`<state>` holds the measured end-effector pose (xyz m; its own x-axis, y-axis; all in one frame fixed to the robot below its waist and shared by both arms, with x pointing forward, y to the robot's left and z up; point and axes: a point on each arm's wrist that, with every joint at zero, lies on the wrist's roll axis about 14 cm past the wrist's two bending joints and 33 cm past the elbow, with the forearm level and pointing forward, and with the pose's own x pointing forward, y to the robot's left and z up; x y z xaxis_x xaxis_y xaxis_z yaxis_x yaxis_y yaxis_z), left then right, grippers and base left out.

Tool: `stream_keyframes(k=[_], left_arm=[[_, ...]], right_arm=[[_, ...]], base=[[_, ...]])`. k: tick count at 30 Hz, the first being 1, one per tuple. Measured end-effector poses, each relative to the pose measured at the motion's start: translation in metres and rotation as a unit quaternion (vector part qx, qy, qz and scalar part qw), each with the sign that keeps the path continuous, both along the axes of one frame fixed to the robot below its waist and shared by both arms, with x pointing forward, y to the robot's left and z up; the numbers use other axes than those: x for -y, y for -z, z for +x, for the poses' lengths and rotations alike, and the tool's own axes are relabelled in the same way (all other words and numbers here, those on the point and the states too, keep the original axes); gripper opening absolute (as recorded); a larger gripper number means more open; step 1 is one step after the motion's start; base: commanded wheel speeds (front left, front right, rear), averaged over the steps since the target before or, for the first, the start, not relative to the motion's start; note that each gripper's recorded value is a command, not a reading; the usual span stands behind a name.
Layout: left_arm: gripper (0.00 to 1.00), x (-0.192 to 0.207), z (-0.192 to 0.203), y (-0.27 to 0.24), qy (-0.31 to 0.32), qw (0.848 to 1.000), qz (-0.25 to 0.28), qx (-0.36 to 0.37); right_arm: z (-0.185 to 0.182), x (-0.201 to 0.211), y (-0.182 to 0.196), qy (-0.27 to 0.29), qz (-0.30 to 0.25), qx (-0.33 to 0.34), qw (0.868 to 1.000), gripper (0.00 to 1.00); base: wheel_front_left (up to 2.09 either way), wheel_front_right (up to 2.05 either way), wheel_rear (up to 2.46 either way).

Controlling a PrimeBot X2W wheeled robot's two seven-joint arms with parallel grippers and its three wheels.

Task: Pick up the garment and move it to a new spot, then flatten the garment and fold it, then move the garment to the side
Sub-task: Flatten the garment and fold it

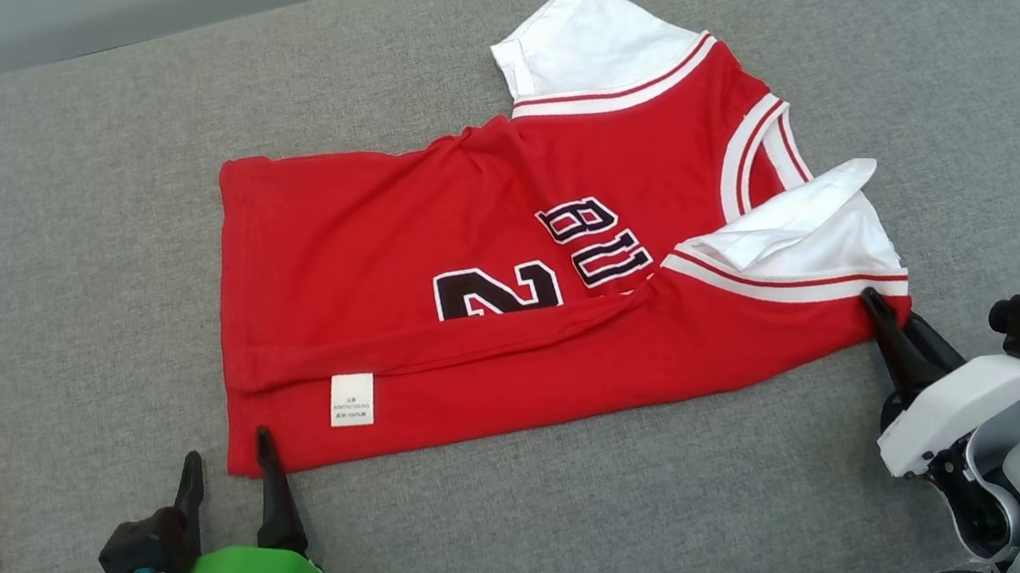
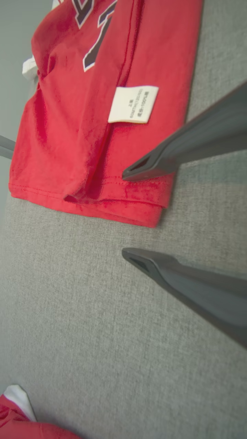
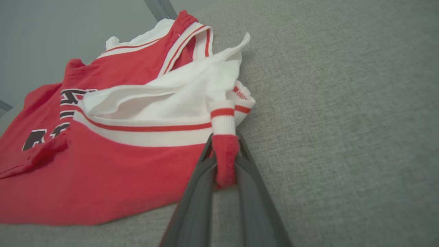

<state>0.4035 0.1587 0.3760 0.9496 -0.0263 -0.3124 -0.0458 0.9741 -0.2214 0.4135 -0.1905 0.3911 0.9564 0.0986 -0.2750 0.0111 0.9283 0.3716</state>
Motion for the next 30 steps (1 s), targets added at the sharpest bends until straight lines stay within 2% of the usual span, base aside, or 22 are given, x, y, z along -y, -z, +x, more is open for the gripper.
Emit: stream_keyframes(k=[3,4,5,6,7,8,9,10,11,19,25,30], left_arm=[[1.00,0.001,0.001,0.008,-0.002,1.000,-0.011,-0.014],[0.96,0.002,0.001,0.011,-0.002,1.000,-0.014,-0.019],[0.83,0.003,0.002,0.014,-0.001,1.000,-0.019,-0.022],[0.65,0.005,0.004,0.014,0.002,1.000,-0.021,-0.023],[0.65,0.005,0.005,0.015,0.002,0.999,-0.021,-0.024],[0.50,0.005,0.006,0.018,0.002,0.999,-0.024,-0.028],[0.45,0.006,0.006,0.019,0.004,0.999,-0.027,-0.031],[0.35,0.008,0.007,0.020,0.006,0.999,-0.028,-0.031],[0.00,0.010,0.007,0.022,0.010,0.999,-0.031,-0.034],[0.00,0.019,0.009,0.021,0.025,0.998,-0.051,-0.033],[0.00,0.013,0.022,-0.010,0.007,0.997,-0.077,0.017],[0.00,0.005,0.030,-0.035,-0.001,0.995,-0.077,0.057]], right_arm=[[0.003,-0.001,-0.001,-0.002,0.001,0.002,1.000,0.00],[0.004,0.000,-0.001,-0.003,0.001,0.002,1.000,0.00],[0.004,0.000,0.000,-0.003,0.001,0.001,1.000,0.00],[0.004,0.000,0.001,-0.003,0.001,0.000,1.000,0.00],[0.004,0.000,0.001,-0.003,0.002,0.000,1.000,0.00],[0.005,0.000,0.001,-0.004,0.002,0.000,1.000,0.00],[0.005,0.000,0.002,-0.003,0.003,0.000,1.000,0.00],[0.006,0.000,0.002,-0.004,0.004,0.000,1.000,0.00],[0.007,-0.001,0.002,-0.003,0.005,0.000,1.000,0.00],[0.011,-0.005,0.001,-0.001,0.015,0.003,1.000,0.00],[0.013,-0.003,-0.009,0.017,0.040,0.015,0.999,0.00],[0.017,-0.001,-0.023,0.024,0.048,0.032,0.998,0.00]], base=[[0.00,0.00,0.00],[0.00,0.00,0.00],[0.00,0.00,0.00],[0.00,0.00,0.00],[0.00,0.00,0.00],[0.00,0.00,0.00],[0.00,0.00,0.00],[0.00,0.00,0.00],[0.00,0.00,0.00],[0.00,0.00,0.00],[0.00,0.00,0.00],[0.00,0.00,0.00]])
